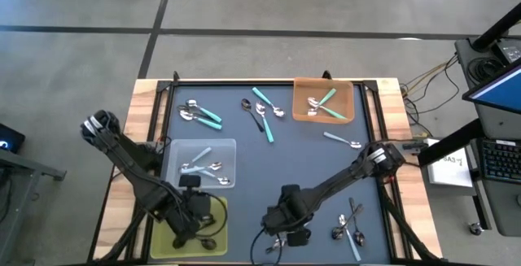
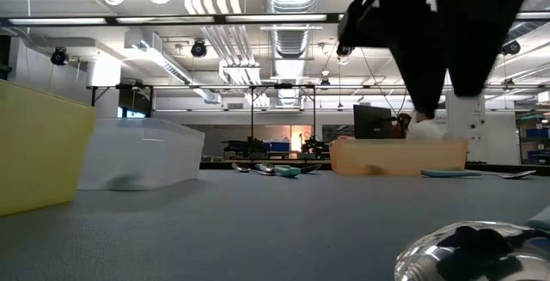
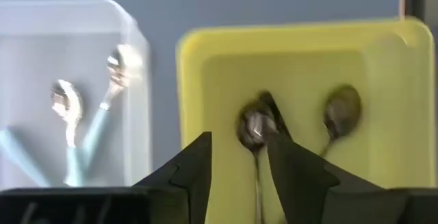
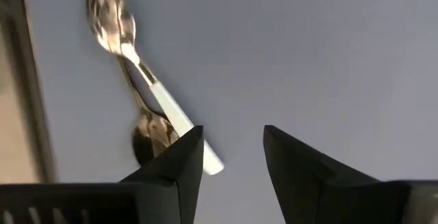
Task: Sort silverware by color (type)
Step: Put the light blue spoon into the white bin
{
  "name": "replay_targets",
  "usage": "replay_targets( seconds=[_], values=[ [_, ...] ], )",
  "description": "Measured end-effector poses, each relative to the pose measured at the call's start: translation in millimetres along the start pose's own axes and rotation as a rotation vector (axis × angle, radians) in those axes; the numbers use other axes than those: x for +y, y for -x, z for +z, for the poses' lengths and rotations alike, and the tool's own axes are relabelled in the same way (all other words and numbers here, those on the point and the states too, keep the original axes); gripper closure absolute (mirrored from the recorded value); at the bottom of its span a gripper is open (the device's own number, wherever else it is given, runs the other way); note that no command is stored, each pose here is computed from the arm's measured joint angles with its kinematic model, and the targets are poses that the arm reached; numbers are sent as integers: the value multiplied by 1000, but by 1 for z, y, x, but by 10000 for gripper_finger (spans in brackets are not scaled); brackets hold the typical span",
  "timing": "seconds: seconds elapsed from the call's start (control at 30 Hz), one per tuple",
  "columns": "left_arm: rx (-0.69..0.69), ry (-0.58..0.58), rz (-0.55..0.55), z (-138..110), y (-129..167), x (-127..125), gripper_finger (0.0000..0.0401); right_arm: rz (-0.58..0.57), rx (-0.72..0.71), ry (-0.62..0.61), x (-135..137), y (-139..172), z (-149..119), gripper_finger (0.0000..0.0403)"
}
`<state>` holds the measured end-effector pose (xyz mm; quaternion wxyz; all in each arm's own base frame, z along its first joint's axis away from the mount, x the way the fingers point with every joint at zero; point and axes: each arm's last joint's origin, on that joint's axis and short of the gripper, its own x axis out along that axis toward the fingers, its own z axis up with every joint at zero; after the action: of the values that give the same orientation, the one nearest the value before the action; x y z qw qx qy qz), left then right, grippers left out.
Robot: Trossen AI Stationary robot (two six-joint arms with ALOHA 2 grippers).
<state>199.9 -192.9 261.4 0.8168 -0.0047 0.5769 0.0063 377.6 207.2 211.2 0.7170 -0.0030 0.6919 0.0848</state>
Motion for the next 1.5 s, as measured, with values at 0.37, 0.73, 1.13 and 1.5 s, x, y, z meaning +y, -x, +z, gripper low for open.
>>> replay_targets(
  seconds=[0.37, 0.73, 1.13, 1.5],
  values=[
    [0, 7, 50, -4, 5, 6, 272, 62, 63, 205, 23, -45, 3, 287],
    [-17, -13, 139, -7, 11, 15, 272, -39, 23, 140, 27, -68, 8, 301],
    [-77, 51, 184, -6, 13, 17, 272, -34, 20, 85, 23, -68, 11, 382],
    [-219, 138, 295, -3, 15, 22, 272, -140, -12, 70, -21, -36, 21, 385]
  ],
)
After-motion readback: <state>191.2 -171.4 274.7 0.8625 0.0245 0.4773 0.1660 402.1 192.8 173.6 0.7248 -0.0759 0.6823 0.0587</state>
